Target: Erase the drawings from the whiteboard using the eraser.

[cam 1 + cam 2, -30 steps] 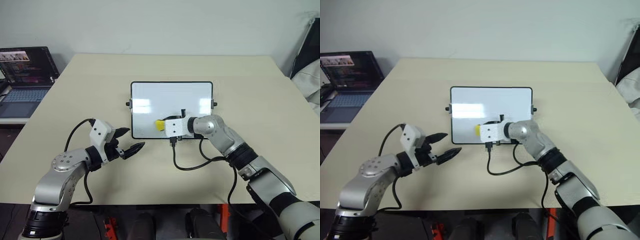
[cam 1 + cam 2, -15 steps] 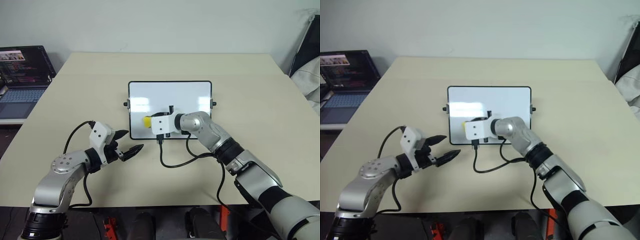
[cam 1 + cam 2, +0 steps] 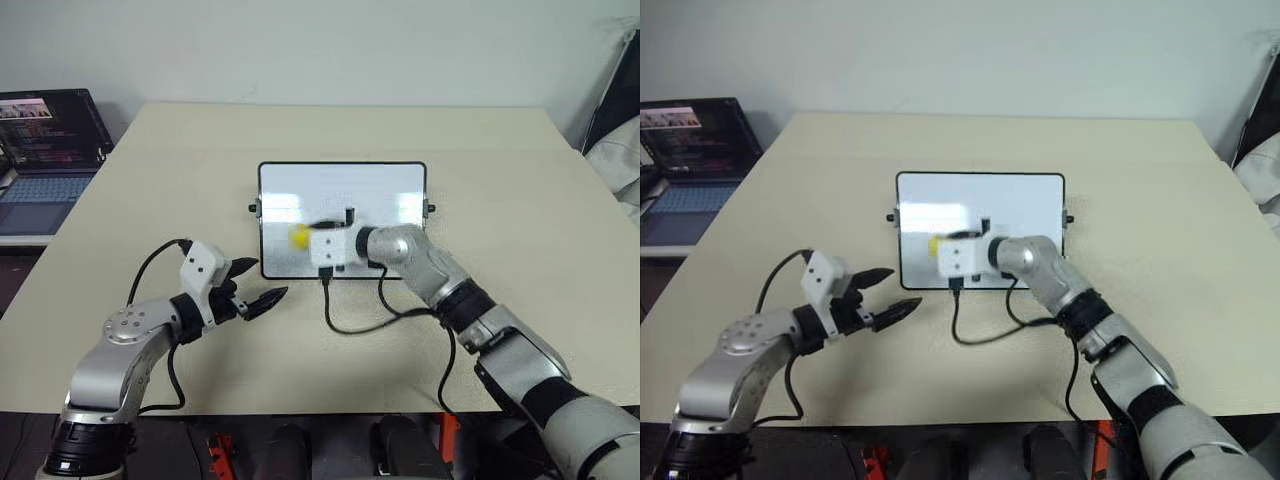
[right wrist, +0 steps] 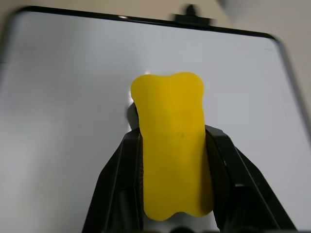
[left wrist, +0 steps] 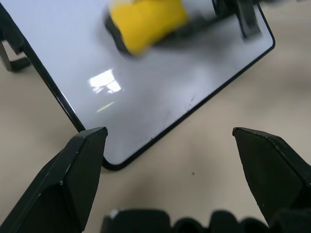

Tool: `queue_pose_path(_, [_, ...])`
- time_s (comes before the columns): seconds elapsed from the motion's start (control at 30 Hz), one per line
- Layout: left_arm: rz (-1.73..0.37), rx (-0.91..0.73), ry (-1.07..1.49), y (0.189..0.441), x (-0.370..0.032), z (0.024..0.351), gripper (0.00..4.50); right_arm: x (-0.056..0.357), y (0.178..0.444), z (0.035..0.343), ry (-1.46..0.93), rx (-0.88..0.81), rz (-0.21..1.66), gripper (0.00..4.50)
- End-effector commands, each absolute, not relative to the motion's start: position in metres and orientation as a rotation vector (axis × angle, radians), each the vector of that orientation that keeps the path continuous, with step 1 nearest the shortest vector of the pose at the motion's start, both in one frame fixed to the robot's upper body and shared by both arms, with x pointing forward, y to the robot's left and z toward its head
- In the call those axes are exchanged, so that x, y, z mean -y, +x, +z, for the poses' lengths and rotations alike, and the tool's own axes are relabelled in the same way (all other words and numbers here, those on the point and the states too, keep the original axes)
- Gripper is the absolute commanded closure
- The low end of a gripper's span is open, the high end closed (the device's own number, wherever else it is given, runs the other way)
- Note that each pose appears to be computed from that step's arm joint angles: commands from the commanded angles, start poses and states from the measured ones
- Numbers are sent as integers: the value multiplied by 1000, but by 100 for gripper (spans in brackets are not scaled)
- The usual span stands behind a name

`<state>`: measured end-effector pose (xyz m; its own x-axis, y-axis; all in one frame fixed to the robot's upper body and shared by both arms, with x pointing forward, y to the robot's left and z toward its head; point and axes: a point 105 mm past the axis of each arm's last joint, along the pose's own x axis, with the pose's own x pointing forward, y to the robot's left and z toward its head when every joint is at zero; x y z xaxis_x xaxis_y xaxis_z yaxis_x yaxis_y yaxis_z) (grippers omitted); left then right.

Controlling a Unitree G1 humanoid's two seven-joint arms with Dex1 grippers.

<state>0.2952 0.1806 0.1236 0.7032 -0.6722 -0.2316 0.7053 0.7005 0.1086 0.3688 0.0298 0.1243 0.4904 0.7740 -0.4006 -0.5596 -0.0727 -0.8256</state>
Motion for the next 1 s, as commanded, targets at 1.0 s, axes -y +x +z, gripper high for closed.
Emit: queue_pose_path(1.0, [-1625,-7,433,293,-2,145,0,203,291,121,-66,-214,-70,320])
